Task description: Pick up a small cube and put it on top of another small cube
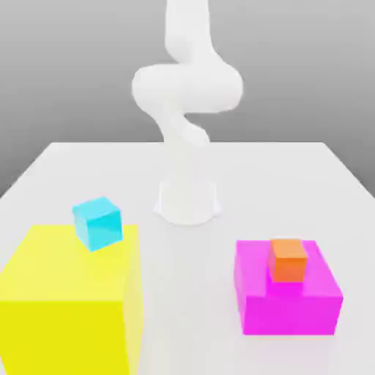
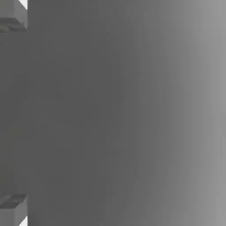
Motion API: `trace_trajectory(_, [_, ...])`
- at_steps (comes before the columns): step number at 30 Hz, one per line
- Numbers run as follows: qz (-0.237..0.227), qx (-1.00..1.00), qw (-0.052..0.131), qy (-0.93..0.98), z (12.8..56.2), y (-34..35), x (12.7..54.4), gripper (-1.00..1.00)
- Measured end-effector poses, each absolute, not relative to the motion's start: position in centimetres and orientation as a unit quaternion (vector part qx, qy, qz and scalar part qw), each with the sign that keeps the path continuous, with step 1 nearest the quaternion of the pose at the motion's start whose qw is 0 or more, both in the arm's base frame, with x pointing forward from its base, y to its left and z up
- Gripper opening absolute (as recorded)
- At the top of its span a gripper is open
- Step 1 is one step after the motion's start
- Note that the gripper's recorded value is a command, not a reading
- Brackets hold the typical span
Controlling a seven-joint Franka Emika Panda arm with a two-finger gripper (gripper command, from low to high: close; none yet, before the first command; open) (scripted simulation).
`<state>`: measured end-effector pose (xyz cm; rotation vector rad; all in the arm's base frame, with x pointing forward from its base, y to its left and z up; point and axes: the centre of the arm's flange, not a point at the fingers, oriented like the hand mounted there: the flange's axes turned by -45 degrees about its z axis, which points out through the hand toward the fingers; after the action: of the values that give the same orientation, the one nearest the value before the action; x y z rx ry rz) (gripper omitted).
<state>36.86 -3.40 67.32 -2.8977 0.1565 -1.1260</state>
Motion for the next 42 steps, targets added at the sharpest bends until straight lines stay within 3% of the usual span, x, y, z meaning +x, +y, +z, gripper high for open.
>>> trace_trajectory(4, [-0.303,-0.940,0.024,0.155,58.6,-10.0,39.5,0.00])
trace_trajectory(8, [-0.243,-0.932,0.032,0.268,49.5,-16.7,39.2,0.00])
trace_trajectory(13, [-0.168,-0.895,0.040,0.412,38.3,-23.7,34.7,0.00])
trace_trajectory(20, [-0.071,-0.825,0.021,0.560,26.6,-25.6,27.0,0.00])
trace_trajectory(25, [-0.009,-0.770,0.010,0.638,20.4,-23.9,21.5,0.00])
trace_trajectory(29, [-0.001,-0.768,-0.002,0.641,18.5,-22.6,21.6,0.00])
trace_trajectory(37, [0.000,-0.767,-0.003,0.642,13.6,-22.6,21.5,0.00])
trace_trajectory(38, [0.000,-0.767,-0.002,0.642,13.1,-22.5,21.4,-1.00])
trace_trajectory(42, [-0.001,-0.767,-0.002,0.642,13.1,-22.5,21.5,-1.00])
